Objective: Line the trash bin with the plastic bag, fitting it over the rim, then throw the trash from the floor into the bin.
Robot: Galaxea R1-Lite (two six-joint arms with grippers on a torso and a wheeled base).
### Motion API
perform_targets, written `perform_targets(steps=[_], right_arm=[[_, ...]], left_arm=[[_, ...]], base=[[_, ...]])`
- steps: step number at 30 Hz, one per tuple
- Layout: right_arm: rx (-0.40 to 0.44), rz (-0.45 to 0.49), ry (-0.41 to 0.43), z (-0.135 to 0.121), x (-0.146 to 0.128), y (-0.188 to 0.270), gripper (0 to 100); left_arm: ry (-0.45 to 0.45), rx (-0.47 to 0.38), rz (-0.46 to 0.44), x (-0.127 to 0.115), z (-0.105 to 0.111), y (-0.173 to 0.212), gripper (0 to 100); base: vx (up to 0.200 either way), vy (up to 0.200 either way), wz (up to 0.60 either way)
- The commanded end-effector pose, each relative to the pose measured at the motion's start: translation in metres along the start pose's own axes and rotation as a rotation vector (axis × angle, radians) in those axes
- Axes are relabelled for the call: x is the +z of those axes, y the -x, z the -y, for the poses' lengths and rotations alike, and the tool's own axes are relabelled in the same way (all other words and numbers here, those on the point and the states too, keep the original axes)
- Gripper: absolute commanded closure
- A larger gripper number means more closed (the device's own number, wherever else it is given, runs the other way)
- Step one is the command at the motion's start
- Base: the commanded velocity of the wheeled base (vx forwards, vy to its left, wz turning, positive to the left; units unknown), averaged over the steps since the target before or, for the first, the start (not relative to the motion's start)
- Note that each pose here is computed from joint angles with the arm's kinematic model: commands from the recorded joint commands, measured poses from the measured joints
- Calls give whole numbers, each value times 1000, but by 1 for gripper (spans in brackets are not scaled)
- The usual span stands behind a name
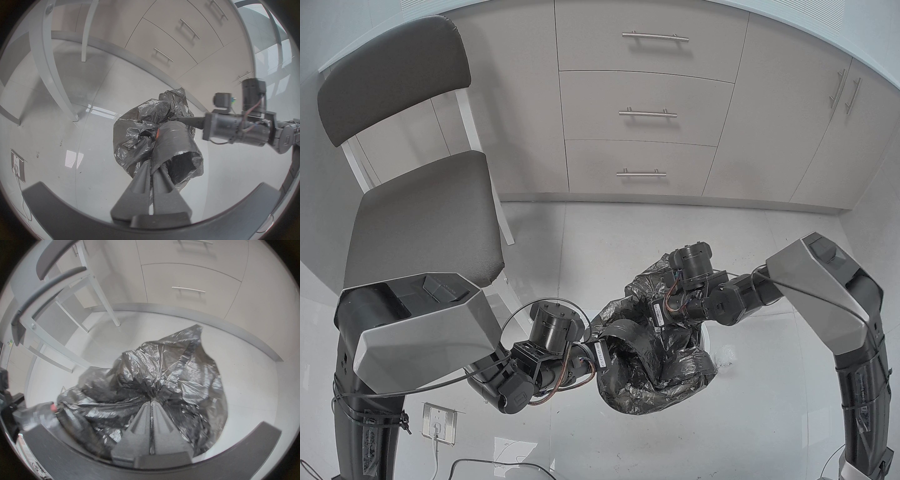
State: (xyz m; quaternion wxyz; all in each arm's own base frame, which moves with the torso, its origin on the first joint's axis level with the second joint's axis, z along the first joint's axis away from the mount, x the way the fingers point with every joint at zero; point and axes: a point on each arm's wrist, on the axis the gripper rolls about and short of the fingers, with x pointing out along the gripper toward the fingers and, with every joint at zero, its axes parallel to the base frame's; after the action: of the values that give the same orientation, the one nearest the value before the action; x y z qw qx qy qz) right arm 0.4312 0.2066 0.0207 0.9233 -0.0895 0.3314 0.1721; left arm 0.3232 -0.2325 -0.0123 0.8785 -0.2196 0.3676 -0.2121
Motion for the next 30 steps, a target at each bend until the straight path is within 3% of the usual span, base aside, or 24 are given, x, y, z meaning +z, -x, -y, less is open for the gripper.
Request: perform_targets(steps=[1, 8, 17, 21, 30], right_arm=[[-2, 102, -28, 8, 35, 58, 100], [-58, 246, -101, 35, 57, 32, 100], [-169, 325, -121, 41, 72, -24, 100], [-197, 173, -112, 42, 35, -56, 100], [-223, 2, -92, 40, -18, -93, 100]], left_arm=[[-1, 0, -1, -1, 0, 0, 100], [-1, 0, -1, -1, 0, 0, 100], [0, 1, 0, 0, 0, 0, 100], [0, 1, 0, 0, 0, 0, 100], [0, 2, 1, 0, 0, 0, 100]], base=[[0, 0, 0], [0, 0, 0], [0, 0, 0], [0, 0, 0], [0, 0, 0]])
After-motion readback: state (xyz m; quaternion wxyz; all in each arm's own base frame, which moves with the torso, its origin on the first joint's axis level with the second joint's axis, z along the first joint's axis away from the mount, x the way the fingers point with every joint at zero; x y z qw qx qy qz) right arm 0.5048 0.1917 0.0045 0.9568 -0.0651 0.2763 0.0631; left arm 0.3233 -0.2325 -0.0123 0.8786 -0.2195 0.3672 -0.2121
